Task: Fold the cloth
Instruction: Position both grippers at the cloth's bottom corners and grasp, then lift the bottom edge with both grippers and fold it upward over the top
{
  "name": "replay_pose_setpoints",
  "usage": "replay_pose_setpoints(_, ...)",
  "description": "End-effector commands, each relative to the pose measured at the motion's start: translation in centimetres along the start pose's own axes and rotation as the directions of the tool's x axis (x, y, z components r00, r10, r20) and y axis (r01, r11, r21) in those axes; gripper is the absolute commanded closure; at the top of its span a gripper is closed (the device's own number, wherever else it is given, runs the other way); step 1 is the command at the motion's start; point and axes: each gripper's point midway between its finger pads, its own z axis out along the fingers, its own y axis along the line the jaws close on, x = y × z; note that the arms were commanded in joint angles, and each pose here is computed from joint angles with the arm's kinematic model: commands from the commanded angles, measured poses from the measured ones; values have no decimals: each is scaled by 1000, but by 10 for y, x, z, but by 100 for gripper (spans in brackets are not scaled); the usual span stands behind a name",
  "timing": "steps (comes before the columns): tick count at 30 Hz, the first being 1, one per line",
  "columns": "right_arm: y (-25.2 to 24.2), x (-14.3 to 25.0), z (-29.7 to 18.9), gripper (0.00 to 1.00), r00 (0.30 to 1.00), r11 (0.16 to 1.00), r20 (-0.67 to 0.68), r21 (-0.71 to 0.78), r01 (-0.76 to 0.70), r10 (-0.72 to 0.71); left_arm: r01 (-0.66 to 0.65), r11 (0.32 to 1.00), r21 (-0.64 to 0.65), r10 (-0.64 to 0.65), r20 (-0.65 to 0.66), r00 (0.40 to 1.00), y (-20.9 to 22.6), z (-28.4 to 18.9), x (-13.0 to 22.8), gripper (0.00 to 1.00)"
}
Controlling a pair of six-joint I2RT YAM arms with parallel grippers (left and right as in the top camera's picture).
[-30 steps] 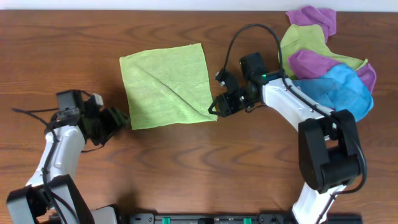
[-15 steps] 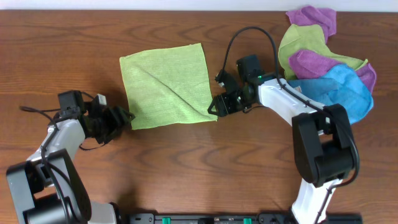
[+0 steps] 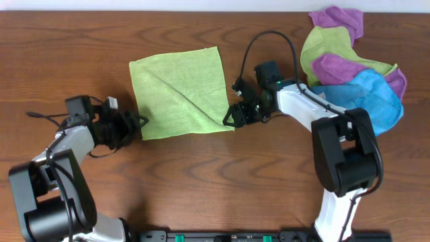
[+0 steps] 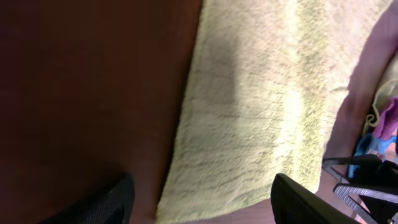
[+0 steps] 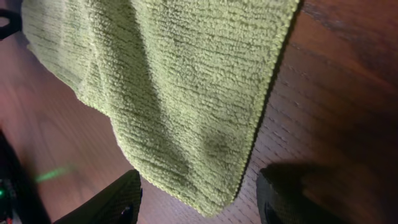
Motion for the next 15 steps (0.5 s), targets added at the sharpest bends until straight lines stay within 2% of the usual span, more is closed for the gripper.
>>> replay_pose_setpoints(1,-26,31,25,39,992,996,-105,61,-66,72,29,999,-45,-31,-44,999,12,15,11,28)
replay_pose_setpoints(4,-26,31,25,39,992,996,-105,59,-68,74,40,998,-47,-43,-52,998,14,17,13,34)
replay_pose_setpoints(9,-20,31,27,39,992,997,-107,32,-63,66,35,998,-50,-39,-78,996,11,24,19,35)
replay_pose_setpoints(15,-19,37,26,44,988,996,-128,34,-78,82,41,998,-52,-45,-91,995,10,27,23,51)
